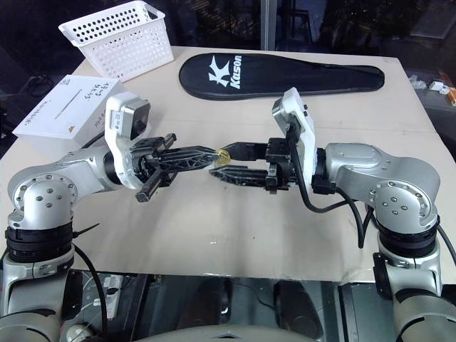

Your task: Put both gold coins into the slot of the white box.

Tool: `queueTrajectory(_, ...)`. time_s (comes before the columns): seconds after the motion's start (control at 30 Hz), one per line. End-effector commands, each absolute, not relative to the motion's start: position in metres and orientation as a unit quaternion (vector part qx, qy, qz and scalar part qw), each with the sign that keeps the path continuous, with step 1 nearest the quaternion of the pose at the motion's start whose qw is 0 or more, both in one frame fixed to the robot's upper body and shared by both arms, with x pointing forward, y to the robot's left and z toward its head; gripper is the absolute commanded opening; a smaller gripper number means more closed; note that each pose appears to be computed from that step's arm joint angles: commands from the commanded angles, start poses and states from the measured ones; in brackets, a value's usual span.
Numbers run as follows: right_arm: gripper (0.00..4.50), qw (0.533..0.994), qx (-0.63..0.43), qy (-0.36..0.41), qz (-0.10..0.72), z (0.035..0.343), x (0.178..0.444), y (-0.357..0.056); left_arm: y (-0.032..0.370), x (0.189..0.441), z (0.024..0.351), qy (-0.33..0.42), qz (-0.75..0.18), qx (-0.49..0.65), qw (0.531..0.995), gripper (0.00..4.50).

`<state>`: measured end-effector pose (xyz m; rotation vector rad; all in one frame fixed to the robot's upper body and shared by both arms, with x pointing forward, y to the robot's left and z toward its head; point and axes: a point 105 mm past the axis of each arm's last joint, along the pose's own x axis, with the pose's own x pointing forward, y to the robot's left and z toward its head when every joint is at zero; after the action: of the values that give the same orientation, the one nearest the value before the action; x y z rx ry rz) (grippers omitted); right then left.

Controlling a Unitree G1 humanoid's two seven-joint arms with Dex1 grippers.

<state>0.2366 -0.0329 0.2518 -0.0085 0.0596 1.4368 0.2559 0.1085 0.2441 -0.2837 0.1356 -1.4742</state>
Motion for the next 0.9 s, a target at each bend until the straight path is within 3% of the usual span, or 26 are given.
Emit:
queueTrajectory(0.03,4.31,0.77,-0.024,-0.008,0.638,0.261,0.236,-0.045,0.124,0.257,0.263,0.029,-0.645,-0.128,0.753,0.0)
queueTrajectory(0.13,4.44,0.789,-0.066,-0.061,0.608,0.271,0.239,-0.056,0.152,0.268,0.289,-0.018,-0.561,-0.132,0.817,0.0)
queueTrajectory(0.23,4.44,0.793,-0.111,-0.123,0.586,0.284,0.241,-0.06,0.203,0.29,0.313,-0.067,-0.397,-0.095,0.911,0.0)
queueTrajectory(0.33,4.44,0.784,-0.102,-0.161,0.59,0.294,0.242,-0.058,0.248,0.3,0.325,-0.068,-0.273,-0.042,0.959,0.0)
queueTrajectory(0.47,4.44,0.771,-0.103,-0.188,0.6,0.301,0.244,-0.057,0.298,0.307,0.334,-0.002,-0.179,-0.026,0.983,0.0)
queueTrajectory(0.63,4.44,0.747,-0.117,-0.192,0.625,0.305,0.245,-0.056,0.343,0.312,0.34,0.044,-0.134,-0.07,0.988,0.0)
queueTrajectory(0.9,4.44,0.744,-0.128,-0.204,0.623,0.304,0.247,-0.053,0.371,0.323,0.328,0.086,-0.109,-0.058,0.989,0.0)
